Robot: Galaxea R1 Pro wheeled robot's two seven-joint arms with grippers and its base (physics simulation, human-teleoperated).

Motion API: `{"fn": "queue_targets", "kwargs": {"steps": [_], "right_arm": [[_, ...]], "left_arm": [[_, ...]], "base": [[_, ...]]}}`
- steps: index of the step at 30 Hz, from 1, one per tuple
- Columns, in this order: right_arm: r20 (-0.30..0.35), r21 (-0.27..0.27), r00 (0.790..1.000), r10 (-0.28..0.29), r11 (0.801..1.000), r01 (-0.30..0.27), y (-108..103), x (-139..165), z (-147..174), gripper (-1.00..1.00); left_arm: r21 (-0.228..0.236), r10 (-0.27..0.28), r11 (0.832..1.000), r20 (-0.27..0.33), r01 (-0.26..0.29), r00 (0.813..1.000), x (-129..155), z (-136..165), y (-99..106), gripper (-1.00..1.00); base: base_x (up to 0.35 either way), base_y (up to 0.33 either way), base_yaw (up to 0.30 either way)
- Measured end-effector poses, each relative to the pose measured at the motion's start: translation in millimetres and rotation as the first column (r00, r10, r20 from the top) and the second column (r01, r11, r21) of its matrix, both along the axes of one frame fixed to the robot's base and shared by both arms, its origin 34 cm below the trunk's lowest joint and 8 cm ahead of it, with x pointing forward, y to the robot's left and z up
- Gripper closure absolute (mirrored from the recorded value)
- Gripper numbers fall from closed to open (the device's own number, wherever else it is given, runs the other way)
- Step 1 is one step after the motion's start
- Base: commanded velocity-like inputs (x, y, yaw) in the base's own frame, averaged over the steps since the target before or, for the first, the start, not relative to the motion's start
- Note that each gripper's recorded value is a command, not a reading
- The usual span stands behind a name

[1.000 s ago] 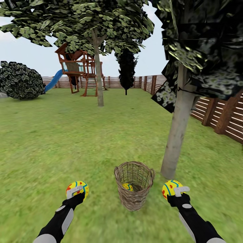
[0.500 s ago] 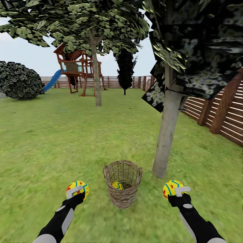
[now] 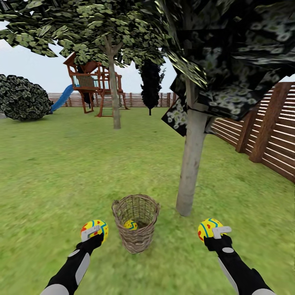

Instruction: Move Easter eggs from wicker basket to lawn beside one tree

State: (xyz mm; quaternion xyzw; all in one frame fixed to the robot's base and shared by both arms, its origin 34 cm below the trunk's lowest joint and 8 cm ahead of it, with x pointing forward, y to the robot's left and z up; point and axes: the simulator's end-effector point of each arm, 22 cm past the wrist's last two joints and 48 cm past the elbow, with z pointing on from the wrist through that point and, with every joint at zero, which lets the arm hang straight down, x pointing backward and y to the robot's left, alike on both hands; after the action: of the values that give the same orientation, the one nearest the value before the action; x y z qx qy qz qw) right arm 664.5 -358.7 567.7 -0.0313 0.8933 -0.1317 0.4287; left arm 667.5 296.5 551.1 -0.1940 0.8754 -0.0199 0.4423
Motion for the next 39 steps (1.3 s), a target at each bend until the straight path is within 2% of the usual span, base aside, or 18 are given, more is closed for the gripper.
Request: {"fn": "queue_targets", "kwargs": {"steps": [35, 39], "right_arm": [[0.002, -0.001, 1.000, -0.001, 1.000, 0.001, -0.8, 0.4, 0.8, 1.00], [0.001, -0.002, 1.000, -0.001, 1.000, 0.001, -0.9, 0.2, 0.3, 1.00]], "left_arm": [[0.000, -0.002, 1.000, 0.000, 0.002, 1.000, -0.1, -0.1, -0.3, 1.00], [0.001, -0.003, 1.000, -0.001, 0.003, 1.000, -0.4, -0.5, -0.3, 1.00]], "base": [[0.000, -0.302, 0.001], [0.000, -0.302, 0.244]]}}
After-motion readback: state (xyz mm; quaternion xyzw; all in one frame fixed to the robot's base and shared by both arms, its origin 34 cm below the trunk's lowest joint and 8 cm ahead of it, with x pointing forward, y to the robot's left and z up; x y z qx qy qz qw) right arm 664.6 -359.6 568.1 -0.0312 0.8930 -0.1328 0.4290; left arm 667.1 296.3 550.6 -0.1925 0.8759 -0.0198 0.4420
